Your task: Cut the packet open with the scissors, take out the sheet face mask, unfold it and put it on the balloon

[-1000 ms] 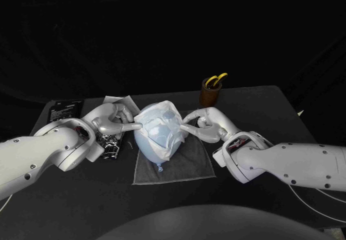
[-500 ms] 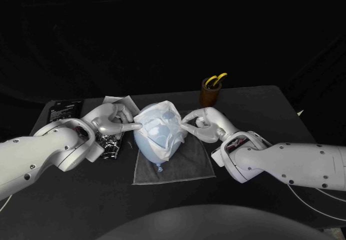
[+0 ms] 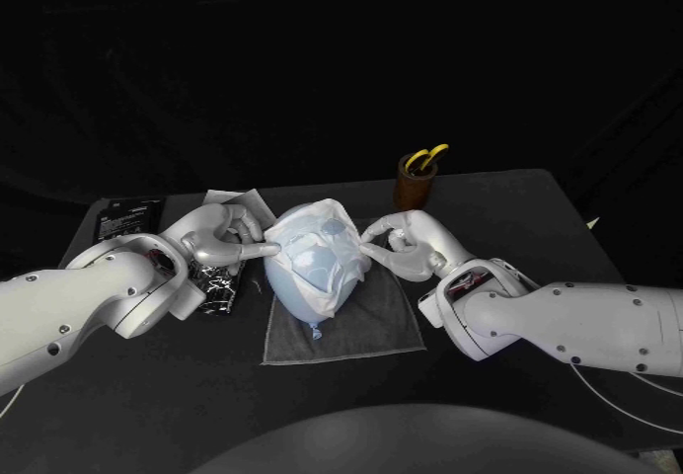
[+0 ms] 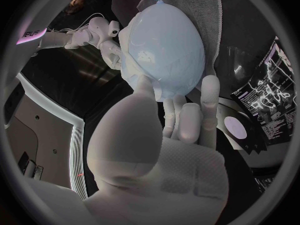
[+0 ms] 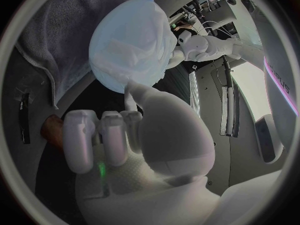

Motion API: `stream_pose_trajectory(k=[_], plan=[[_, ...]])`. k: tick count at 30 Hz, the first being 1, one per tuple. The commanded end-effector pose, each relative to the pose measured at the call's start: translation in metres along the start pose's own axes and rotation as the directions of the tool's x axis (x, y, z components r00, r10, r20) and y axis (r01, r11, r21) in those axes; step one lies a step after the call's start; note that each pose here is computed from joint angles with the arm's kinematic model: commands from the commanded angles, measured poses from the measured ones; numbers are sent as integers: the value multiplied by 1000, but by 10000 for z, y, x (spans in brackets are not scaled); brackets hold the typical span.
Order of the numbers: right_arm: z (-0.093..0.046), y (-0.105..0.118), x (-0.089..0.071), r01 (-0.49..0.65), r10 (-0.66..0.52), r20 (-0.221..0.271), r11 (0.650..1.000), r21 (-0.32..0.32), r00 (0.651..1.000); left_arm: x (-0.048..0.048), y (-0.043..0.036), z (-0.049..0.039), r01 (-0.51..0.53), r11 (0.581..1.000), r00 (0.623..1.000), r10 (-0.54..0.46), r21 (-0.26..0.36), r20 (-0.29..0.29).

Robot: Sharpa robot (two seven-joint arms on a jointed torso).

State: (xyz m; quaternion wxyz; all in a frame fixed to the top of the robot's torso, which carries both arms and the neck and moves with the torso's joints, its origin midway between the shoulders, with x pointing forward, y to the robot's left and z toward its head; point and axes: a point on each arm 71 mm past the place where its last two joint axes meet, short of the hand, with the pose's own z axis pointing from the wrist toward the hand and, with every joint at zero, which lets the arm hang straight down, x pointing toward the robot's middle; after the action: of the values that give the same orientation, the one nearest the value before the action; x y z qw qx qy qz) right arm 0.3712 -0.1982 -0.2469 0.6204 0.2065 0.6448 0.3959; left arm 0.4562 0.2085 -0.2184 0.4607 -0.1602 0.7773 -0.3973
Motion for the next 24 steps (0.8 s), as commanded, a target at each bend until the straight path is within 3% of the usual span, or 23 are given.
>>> stream_pose_trajectory(k=[1, 14, 24], plan=[[-2, 9, -30, 5, -5, 28, 1000, -7, 1000, 19, -3, 0, 3, 1000, 1000, -3, -1, -13], [4, -44, -71, -25, 23, 40, 999, 46, 999, 22, -5, 2, 3, 1000, 1000, -3, -1, -15], [91, -150, -100, -5, 4, 9, 996, 89, 1000, 22, -5, 2, 3, 1000, 1000, -3, -1, -14]])
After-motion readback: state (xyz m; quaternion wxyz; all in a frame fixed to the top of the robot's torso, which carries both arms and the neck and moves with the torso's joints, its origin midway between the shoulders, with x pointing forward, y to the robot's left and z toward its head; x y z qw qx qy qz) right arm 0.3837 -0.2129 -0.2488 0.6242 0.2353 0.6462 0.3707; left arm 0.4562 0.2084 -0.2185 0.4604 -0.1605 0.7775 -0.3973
